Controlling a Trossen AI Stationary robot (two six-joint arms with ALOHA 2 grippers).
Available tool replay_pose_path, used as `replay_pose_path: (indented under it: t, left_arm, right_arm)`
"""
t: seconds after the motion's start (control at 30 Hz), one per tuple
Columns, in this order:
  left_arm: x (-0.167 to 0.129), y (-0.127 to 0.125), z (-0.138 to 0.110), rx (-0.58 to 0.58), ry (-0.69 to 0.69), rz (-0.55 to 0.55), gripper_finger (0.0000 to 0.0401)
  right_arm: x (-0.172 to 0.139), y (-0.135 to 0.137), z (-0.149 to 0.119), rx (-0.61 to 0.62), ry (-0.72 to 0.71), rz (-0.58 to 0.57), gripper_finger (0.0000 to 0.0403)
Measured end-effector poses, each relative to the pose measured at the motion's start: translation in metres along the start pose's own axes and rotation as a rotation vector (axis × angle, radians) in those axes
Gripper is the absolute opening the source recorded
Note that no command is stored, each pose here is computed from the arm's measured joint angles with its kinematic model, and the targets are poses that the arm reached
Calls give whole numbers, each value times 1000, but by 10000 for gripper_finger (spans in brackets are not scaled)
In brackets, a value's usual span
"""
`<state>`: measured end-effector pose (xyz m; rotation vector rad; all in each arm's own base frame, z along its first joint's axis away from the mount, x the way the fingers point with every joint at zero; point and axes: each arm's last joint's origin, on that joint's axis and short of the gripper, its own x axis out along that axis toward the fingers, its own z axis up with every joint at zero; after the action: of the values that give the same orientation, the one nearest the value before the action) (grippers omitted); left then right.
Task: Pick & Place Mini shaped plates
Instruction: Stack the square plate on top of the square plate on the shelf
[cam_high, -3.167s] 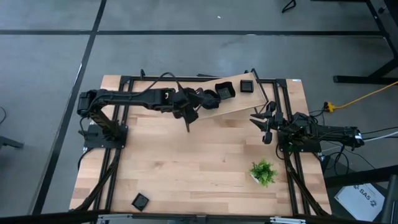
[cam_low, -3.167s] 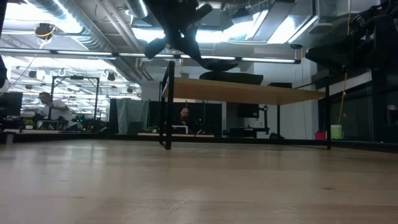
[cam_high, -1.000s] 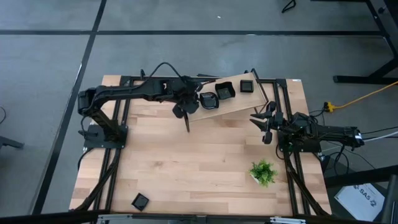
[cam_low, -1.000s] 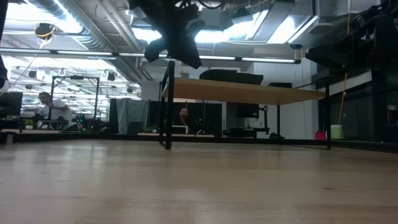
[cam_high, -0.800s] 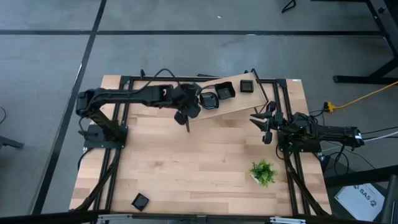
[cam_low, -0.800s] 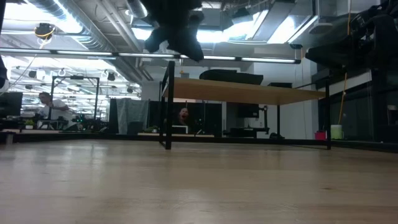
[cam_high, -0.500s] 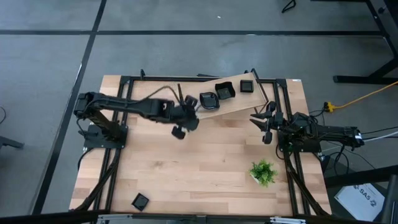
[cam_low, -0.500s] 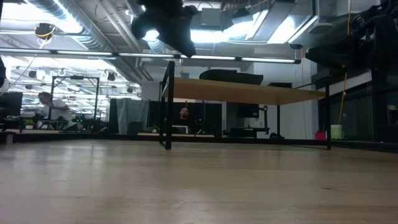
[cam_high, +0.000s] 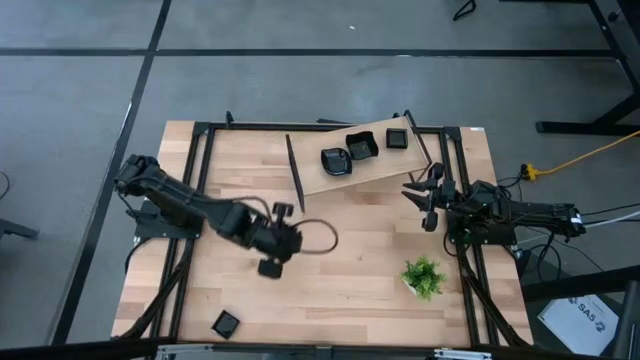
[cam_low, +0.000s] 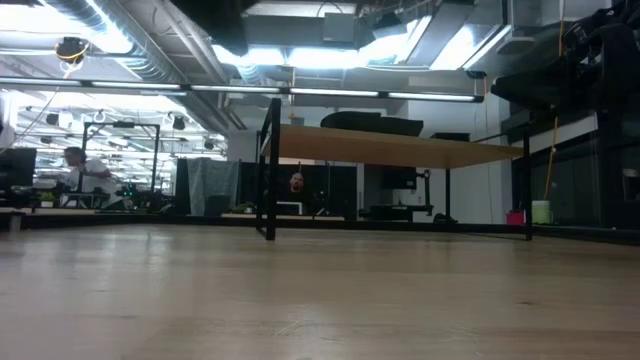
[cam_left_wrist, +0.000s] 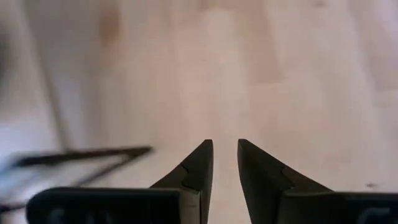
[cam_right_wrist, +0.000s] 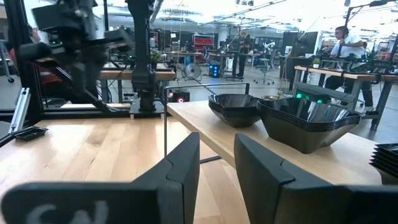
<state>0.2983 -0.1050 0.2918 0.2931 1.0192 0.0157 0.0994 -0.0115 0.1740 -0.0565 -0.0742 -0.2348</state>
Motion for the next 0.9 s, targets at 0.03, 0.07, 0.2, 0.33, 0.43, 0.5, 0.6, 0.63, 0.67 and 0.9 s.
replay_pose_path:
  t: [0.03,0.07,0.2,0.33,0.43,0.5,0.6,0.63,0.67,0.9]
  left_arm:
    - [-2,-7,-2,-24,6,-19,67]
    - [-4,-13,-3,-51,11,-39,67]
    - [-13,-36,-7,-174,21,-127,68]
    - [-21,-57,-11,-320,56,-225,70]
    - [-27,-70,-15,-445,96,-284,70]
    - [-30,-78,-17,-516,116,-299,70]
    - [-33,-88,-20,-599,140,-307,70]
    - [-33,-91,-21,-629,148,-309,70]
    - [-33,-93,-22,-659,166,-315,70]
    - [-12,-119,-29,-786,429,-388,70]
  right_arm:
    - [0,0,0,0,0,0,100]
    - [0,0,0,0,0,0,100]
    - [0,0,0,0,0,0,100]
    - [0,0,0,0,0,0,100]
    - [0,0,0,0,0,0,100]
    - [0,0,0,0,0,0,100]
    - [0,0,0,0,0,0,100]
    - [0,0,0,0,0,0,100]
    - [0,0,0,0,0,0,100]
    - [0,0,0,0,0,-1,100]
